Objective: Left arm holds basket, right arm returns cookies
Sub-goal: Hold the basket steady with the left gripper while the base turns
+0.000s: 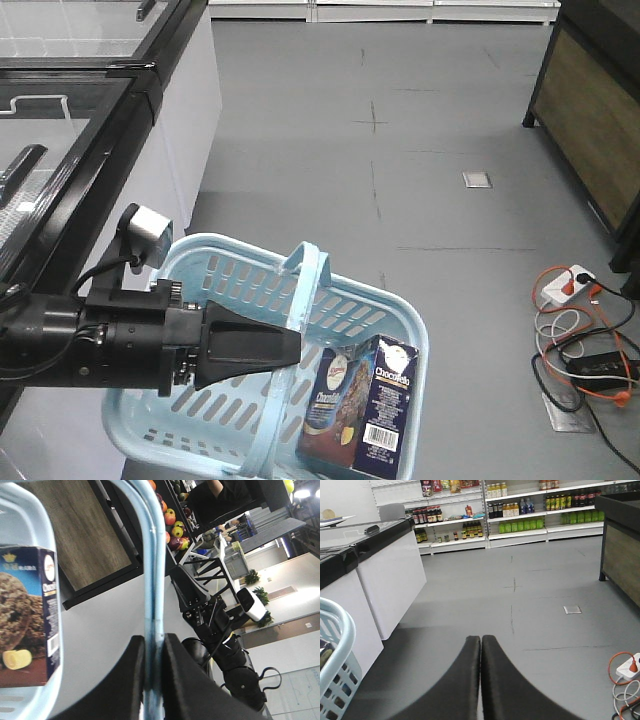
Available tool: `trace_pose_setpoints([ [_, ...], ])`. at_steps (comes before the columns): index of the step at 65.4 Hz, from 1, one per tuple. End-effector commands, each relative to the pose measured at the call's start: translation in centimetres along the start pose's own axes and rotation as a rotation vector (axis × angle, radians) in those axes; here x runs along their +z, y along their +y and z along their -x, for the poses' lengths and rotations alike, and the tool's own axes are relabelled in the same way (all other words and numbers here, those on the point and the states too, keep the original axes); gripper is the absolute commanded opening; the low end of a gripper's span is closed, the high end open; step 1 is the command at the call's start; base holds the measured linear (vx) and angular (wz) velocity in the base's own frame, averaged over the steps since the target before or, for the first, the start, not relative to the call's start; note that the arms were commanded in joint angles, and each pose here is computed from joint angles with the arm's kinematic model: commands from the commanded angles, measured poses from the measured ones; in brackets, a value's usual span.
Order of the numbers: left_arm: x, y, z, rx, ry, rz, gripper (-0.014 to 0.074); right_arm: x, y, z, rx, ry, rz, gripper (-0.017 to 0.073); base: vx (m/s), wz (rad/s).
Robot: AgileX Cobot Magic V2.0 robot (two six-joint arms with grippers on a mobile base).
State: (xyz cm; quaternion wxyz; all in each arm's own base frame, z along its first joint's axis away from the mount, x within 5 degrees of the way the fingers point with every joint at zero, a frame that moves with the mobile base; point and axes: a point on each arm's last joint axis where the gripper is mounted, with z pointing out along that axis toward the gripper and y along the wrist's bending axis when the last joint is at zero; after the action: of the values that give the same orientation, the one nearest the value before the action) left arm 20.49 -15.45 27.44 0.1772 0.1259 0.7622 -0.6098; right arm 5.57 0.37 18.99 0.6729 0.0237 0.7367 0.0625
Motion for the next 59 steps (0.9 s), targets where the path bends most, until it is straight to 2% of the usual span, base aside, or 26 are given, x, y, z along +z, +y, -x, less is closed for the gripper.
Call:
trace_pose_setpoints([
  [1,-0.37,-2.05,1.33,0.016,-0.117,-0.09,-0.0008,0.09,-0.05,-0.04,-0.004,-0.052,0.002,-0.0008,0.0,0.0],
  [59,-0.36,-1.81,1.41,0.015,-0.126,-0.064,-0.0008,0.09,-0.05,-0.04,-0.004,-0.052,0.002,-0.0008,0.0,0.0],
])
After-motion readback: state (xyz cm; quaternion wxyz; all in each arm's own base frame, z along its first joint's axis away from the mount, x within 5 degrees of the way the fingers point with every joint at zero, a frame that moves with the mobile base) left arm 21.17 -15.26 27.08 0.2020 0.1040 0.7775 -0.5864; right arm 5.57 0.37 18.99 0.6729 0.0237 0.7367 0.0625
